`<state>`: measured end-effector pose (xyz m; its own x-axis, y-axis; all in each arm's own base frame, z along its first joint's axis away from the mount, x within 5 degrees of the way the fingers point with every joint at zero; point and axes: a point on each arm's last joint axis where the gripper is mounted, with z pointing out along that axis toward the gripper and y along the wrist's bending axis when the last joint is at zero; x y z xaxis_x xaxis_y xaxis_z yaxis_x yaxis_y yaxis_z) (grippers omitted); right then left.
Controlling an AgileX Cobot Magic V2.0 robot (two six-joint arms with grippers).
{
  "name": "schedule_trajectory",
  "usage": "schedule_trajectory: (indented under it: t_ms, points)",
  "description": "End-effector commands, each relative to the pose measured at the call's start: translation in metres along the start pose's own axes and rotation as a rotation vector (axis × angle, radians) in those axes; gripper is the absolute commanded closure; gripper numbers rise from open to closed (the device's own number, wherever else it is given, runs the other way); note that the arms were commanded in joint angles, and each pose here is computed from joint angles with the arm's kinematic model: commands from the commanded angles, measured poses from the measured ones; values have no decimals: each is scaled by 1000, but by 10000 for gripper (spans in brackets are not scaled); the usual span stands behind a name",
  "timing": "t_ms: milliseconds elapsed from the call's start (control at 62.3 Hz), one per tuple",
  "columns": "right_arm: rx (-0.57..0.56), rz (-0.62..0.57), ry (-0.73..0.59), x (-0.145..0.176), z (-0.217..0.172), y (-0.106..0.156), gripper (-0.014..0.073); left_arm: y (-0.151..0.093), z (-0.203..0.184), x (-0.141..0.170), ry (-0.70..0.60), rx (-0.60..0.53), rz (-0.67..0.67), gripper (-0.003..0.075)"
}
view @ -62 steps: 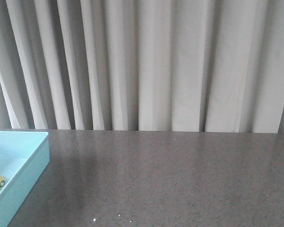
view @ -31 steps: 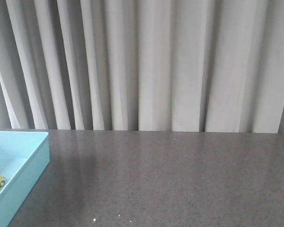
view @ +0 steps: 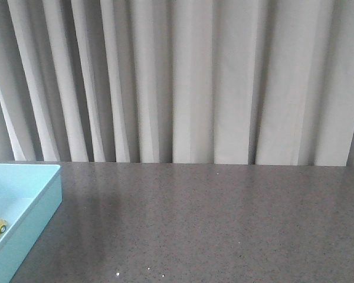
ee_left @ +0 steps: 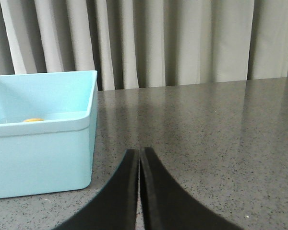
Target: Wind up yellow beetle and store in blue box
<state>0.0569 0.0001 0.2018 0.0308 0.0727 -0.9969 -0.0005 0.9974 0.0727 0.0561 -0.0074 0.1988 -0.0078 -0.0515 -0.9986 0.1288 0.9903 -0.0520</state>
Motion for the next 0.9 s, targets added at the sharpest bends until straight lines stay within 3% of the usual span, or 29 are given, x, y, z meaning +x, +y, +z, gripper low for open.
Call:
schedule_trajectory:
  t_ms: [0, 257, 882]
  points:
    - [11, 26, -88, -6, -1, -1, 602, 0, -2, -11, -100, 5, -11, 725]
    - [6, -4, -16, 1, -1, 0, 602, 0, -2, -11, -100, 5, -11, 725]
    - [6, -4, -15, 1, -1, 0, 602, 0, -2, -11, -100, 5, -11, 725]
